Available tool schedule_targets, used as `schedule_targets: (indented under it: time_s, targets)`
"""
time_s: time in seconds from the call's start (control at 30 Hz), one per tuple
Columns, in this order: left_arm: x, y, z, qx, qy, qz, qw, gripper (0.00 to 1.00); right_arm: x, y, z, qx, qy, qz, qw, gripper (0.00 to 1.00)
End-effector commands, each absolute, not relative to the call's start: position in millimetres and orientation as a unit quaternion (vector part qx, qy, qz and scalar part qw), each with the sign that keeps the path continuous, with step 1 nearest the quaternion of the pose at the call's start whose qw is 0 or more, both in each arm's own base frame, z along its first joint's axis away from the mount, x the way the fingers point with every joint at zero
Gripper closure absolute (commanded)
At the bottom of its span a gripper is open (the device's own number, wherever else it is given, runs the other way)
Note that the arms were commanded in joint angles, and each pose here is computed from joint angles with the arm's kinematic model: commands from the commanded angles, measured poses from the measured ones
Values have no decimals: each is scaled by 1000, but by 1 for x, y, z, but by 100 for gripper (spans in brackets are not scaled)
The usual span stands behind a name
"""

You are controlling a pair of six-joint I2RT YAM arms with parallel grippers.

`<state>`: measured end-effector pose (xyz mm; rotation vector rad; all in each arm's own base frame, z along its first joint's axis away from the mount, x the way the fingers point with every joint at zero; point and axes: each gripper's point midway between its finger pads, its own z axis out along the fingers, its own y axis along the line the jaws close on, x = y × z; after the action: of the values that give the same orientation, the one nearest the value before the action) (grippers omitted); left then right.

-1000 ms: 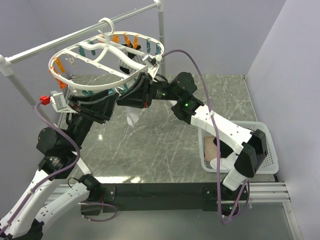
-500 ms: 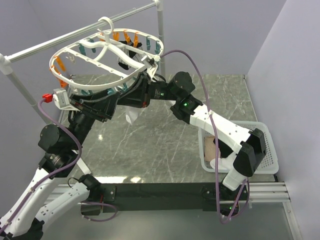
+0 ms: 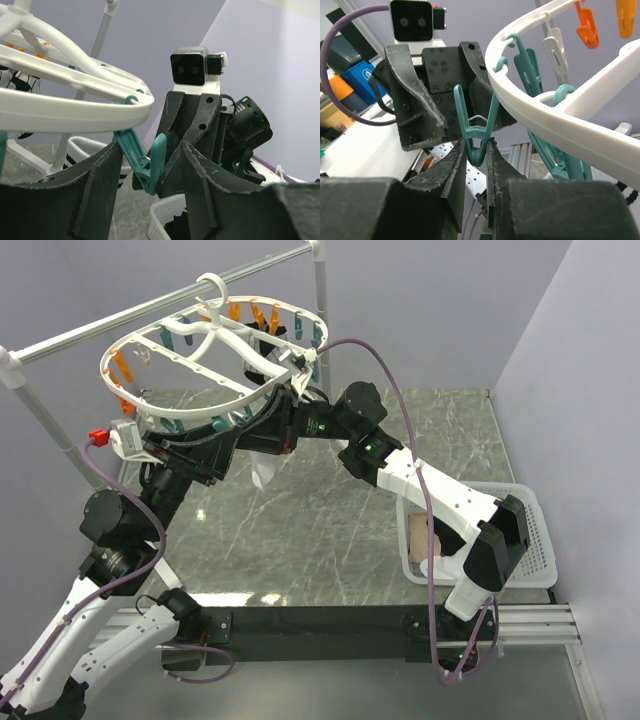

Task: Clip the socks to the hanger
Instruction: Open the clamp at the hanger.

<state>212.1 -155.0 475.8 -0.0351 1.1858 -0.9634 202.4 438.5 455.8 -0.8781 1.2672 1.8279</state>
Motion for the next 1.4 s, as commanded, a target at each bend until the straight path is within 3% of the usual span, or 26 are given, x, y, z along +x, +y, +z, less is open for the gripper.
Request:
schedule_targets:
  time_s: [0.0, 0.23, 0.6, 1.1, 1.23, 1.37]
  targets:
    - [207, -151, 478, -12, 528, -435, 730, 46, 200, 439, 477, -342, 473, 716, 383, 100]
    - [208, -150, 478, -13, 527, -430, 733, 53, 199, 439, 476, -343, 474, 715, 383, 100]
    - [205, -140, 494, -24, 511, -421, 749, 49, 197, 435, 474, -347, 475, 709, 388, 100]
    - [206, -139, 500, -23, 498, -420, 758, 52, 197, 436, 471, -349, 476, 711, 382, 100]
    - [207, -143, 498, -14, 502, -420, 756, 57, 196, 436, 472, -350, 475, 712, 381, 100]
    - [207, -145, 500, -8, 495, -423, 759, 72, 196, 436, 470, -350, 478, 710, 381, 100]
